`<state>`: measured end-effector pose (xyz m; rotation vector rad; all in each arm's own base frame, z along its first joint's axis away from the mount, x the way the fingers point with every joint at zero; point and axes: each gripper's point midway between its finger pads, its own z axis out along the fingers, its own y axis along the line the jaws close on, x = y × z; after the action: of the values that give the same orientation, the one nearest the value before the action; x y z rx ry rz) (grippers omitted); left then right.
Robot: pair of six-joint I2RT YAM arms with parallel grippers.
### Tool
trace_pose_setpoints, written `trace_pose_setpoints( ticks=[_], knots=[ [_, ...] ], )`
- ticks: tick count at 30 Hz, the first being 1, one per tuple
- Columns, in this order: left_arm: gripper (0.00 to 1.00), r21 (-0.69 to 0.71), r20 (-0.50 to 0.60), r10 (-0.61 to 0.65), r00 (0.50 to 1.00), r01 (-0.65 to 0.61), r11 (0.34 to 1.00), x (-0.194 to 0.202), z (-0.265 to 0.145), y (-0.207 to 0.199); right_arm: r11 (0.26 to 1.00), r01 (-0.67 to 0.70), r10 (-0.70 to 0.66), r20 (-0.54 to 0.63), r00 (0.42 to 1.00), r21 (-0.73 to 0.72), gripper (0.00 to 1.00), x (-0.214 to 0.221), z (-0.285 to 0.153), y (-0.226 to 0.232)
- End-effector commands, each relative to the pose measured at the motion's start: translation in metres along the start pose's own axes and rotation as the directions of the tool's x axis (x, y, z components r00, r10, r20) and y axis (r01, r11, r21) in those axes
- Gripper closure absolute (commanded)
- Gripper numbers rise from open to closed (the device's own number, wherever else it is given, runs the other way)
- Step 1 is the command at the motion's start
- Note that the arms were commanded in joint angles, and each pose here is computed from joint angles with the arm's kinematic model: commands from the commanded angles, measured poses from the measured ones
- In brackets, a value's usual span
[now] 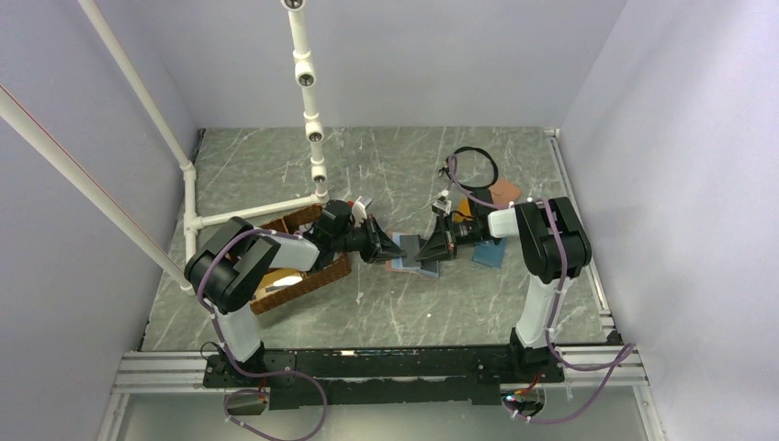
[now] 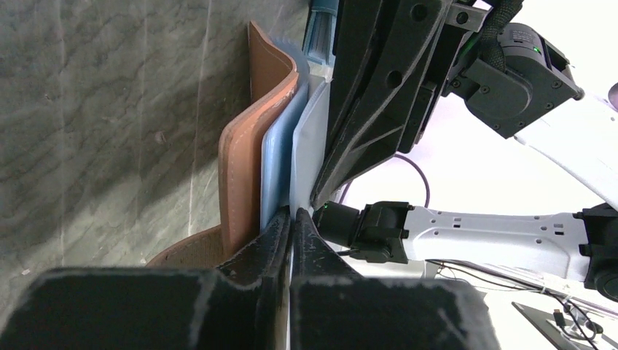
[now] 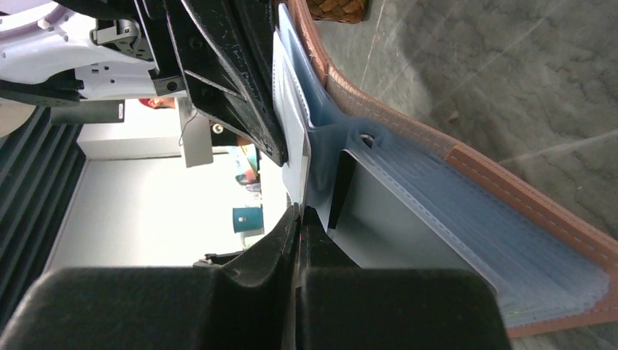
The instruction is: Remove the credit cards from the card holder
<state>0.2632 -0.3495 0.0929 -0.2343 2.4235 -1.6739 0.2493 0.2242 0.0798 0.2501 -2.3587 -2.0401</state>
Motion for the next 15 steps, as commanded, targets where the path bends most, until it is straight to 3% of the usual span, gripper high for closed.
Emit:
trace_pose_setpoints(
  ticks=[1,15],
  knots=[
    [0.98,0.024,0.04,0.037,0.999,-0.038,0.999,-0.014,-0.006,-0.01,0.999,0.031,-0.031,0.001,1.0,-0.015,1.0,-0.005,-0.003,-0.001],
    [1.0,-0.014,0.036,0.02,0.999,-0.019,1.0,-0.017,-0.009,0.003,0.999,0.034,-0.034,-0.003,0.999,-0.023,1.0,-0.004,-0.006,-0.007]
  ],
)
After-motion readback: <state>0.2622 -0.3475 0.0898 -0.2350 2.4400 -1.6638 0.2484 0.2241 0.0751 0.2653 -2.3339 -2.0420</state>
